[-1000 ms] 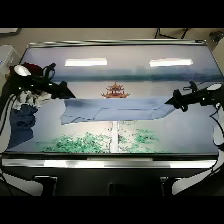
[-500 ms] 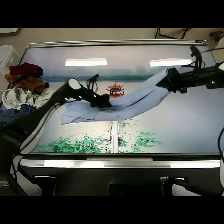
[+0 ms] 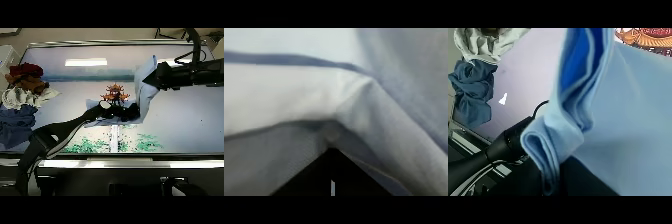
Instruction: Fold the clothes and pants, and hang the long-sleeved shirts on hangers.
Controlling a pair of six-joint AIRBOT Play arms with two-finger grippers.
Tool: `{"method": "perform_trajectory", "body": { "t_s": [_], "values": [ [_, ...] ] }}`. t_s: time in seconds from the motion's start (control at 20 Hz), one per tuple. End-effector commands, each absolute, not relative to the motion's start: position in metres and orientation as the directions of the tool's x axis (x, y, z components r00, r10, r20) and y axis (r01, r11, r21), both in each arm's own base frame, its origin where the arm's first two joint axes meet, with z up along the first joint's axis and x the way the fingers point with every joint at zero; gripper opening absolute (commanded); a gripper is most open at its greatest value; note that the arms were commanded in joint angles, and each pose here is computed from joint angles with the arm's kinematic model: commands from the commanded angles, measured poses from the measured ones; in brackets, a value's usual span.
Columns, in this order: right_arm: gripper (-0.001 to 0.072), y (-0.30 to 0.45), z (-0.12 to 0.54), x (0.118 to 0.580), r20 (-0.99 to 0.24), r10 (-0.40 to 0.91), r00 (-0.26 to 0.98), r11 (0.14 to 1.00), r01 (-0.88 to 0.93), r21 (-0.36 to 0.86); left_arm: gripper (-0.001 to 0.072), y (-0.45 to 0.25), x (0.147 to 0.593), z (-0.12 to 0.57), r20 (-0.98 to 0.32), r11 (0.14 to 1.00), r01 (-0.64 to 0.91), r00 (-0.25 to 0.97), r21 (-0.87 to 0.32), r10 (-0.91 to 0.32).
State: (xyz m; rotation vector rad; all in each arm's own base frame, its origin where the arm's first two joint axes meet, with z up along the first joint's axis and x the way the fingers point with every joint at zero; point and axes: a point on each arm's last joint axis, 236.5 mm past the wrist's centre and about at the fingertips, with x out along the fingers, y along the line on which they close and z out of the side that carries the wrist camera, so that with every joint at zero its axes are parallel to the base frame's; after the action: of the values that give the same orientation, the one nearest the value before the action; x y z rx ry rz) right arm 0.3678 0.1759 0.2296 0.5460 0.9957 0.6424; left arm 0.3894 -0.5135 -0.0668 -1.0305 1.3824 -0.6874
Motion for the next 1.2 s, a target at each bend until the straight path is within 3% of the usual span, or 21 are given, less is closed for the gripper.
{"method": "perform_trajectory", "body": {
  "t_s": [0.0, 0.1, 0.25, 0.45, 0.7, 0.75, 0.8, 0.85, 1.0, 1.15],
  "values": [
    [0.0045, 0.174, 0.215, 0.374, -0.622, 0.681, 0.385, 0.714, -0.163, 0.681, 0.0019, -0.522, 0.407, -0.066, -0.414, 0.377, -0.191, 0.217, -0.906, -0.884],
    [0.0045, 0.18, 0.191, 0.389, -0.638, 0.686, 0.349, 0.713, -0.145, 0.686, 0.0017, -0.492, 0.422, -0.058, -0.416, 0.406, -0.089, 0.174, -0.909, -0.893],
    [0.0046, 0.223, 0.16, 0.419, -0.586, 0.749, 0.309, 0.65, -0.167, 0.742, 0.0017, -0.405, 0.451, -0.034, -0.522, 0.535, 0.085, 0.139, -0.841, -0.842],
    [0.0046, 0.307, 0.111, 0.437, -0.474, 0.855, 0.209, 0.501, -0.098, 0.86, 0.0018, -0.253, 0.49, 0.04, -0.653, 0.707, 0.201, 0.277, -0.678, -0.705],
    [0.0057, 0.401, 0.012, 0.418, -0.475, 0.876, 0.088, 0.473, 0.042, 0.88, 0.0019, -0.153, 0.457, 0.132, -0.67, 0.754, 0.272, 0.346, -0.598, -0.657],
    [0.0168, 0.414, -0.006, 0.415, -0.479, 0.874, 0.078, 0.474, 0.071, 0.877, 0.0019, -0.148, 0.451, 0.145, -0.667, 0.758, 0.285, 0.36, -0.587, -0.652],
    [0.0368, 0.427, -0.018, 0.409, -0.466, 0.882, 0.066, 0.458, 0.107, 0.882, 0.0019, -0.148, 0.446, 0.156, -0.66, 0.759, 0.303, 0.376, -0.576, -0.65],
    [0.0629, 0.438, -0.021, 0.407, -0.437, 0.897, 0.064, 0.426, 0.139, 0.894, 0.0019, -0.149, 0.443, 0.165, -0.653, 0.759, 0.316, 0.388, -0.569, -0.651],
    [0.0677, 0.431, 0.003, 0.42, -0.357, 0.93, 0.092, 0.35, 0.085, 0.933, 0.0019, -0.153, 0.438, 0.174, -0.644, 0.756, 0.342, 0.395, -0.559, -0.655],
    [0.0674, 0.353, 0.03, 0.458, -0.393, 0.906, 0.157, 0.395, 0.02, 0.918, 0.002, -0.153, 0.438, 0.174, -0.645, 0.757, 0.354, 0.396, -0.55, -0.654]
  ]
}}
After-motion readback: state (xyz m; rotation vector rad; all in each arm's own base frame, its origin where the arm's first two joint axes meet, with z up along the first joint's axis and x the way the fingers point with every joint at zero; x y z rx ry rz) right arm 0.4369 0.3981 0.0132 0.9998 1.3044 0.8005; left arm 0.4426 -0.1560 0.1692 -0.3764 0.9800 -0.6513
